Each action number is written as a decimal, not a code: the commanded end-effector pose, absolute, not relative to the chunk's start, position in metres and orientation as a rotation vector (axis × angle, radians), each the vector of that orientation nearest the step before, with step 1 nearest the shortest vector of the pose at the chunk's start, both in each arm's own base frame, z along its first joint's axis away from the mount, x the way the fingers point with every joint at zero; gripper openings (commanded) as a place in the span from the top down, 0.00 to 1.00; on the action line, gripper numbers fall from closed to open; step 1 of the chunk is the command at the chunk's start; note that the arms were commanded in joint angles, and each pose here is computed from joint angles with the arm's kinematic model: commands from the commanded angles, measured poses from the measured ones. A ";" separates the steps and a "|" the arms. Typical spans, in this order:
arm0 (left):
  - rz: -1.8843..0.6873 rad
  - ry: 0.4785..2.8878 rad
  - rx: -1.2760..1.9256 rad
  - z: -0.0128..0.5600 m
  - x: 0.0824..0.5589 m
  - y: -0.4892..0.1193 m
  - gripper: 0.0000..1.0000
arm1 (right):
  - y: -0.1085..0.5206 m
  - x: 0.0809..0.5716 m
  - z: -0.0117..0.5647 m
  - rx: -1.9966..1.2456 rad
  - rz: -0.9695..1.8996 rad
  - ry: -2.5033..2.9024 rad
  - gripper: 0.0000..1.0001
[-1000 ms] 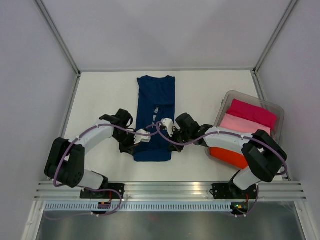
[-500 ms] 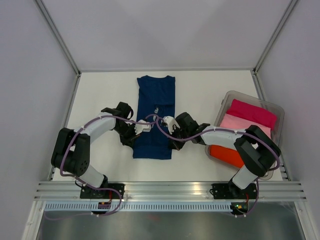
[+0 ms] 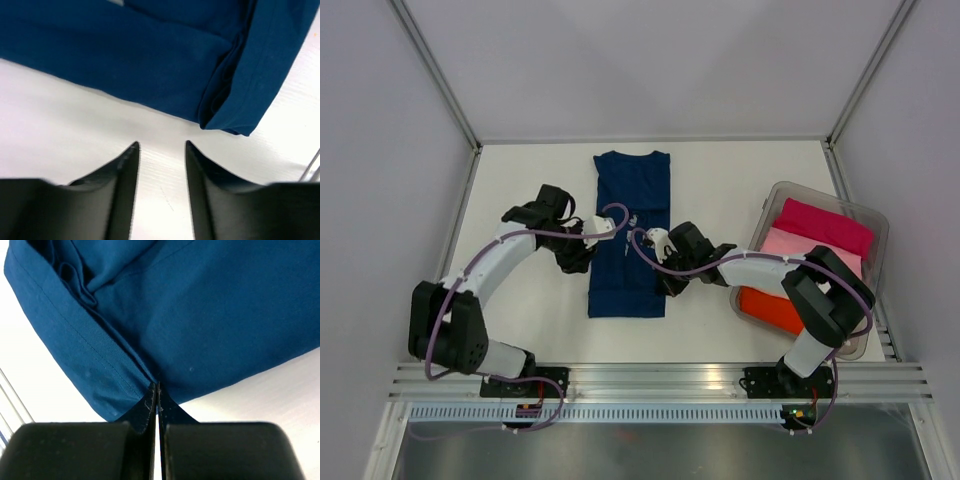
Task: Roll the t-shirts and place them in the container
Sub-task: Roll the tshirt
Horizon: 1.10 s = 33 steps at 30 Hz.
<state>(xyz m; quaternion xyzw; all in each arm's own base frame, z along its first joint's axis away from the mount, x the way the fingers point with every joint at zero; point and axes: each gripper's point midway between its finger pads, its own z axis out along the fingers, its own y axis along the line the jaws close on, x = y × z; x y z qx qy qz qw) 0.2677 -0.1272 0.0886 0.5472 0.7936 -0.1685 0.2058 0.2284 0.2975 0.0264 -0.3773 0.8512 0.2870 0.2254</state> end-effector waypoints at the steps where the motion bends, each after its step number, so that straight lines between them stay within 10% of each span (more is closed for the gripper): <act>1: -0.428 1.903 1.677 0.124 0.253 -0.155 0.49 | 0.307 0.244 0.040 -0.969 0.808 2.324 1.00; 7: -0.304 1.594 1.909 0.097 0.209 -0.165 0.36 | 0.305 0.245 0.037 -0.918 0.820 2.357 1.00; 33: -0.236 1.366 2.088 0.063 0.175 -0.178 0.35 | 0.298 0.246 0.024 -0.841 0.810 2.448 1.00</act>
